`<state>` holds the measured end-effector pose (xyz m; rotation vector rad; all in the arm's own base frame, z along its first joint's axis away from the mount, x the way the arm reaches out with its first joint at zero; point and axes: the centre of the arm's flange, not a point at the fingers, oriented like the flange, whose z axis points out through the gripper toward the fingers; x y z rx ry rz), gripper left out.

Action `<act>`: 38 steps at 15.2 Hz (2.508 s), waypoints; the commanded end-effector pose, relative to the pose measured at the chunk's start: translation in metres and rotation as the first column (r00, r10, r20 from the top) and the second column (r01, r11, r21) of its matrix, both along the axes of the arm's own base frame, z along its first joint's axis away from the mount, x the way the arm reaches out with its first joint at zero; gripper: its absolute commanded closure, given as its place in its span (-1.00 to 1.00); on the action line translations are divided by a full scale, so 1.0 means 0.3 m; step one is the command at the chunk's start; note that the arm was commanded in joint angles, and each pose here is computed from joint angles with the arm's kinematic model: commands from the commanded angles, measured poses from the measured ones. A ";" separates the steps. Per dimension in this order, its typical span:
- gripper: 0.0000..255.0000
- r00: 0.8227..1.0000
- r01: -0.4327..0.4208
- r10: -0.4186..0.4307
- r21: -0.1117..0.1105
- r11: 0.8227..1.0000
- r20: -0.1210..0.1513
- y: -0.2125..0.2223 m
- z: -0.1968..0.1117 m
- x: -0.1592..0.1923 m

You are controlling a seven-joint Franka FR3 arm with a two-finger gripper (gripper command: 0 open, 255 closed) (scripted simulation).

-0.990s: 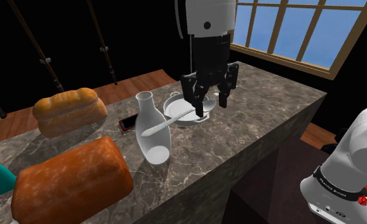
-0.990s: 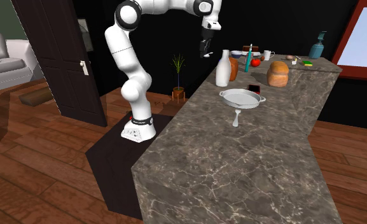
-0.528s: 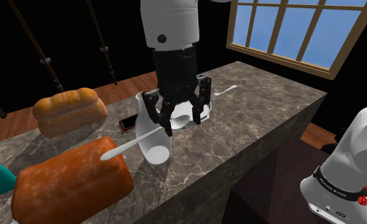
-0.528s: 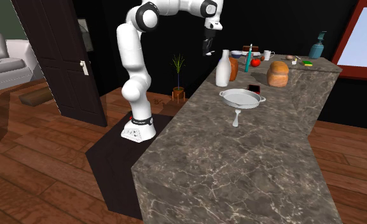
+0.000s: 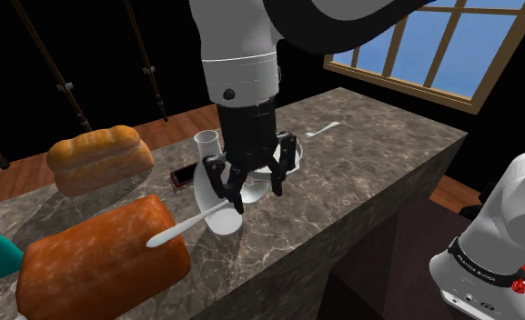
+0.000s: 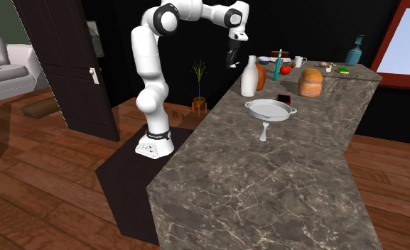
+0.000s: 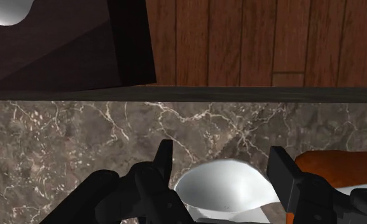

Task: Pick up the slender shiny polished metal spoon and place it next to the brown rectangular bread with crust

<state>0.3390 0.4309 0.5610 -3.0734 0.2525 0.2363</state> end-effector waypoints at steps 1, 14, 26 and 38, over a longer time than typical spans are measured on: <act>1.00 1.000 0.000 0.000 0.000 1.000 0.000 -0.001 -0.038 0.002; 1.00 1.000 0.000 0.000 0.000 1.000 0.000 -0.001 -0.267 0.002; 1.00 1.000 0.000 0.000 0.000 1.000 0.000 -0.001 -0.478 0.002; 1.00 1.000 0.000 0.000 0.000 1.000 0.000 -0.001 -0.553 0.002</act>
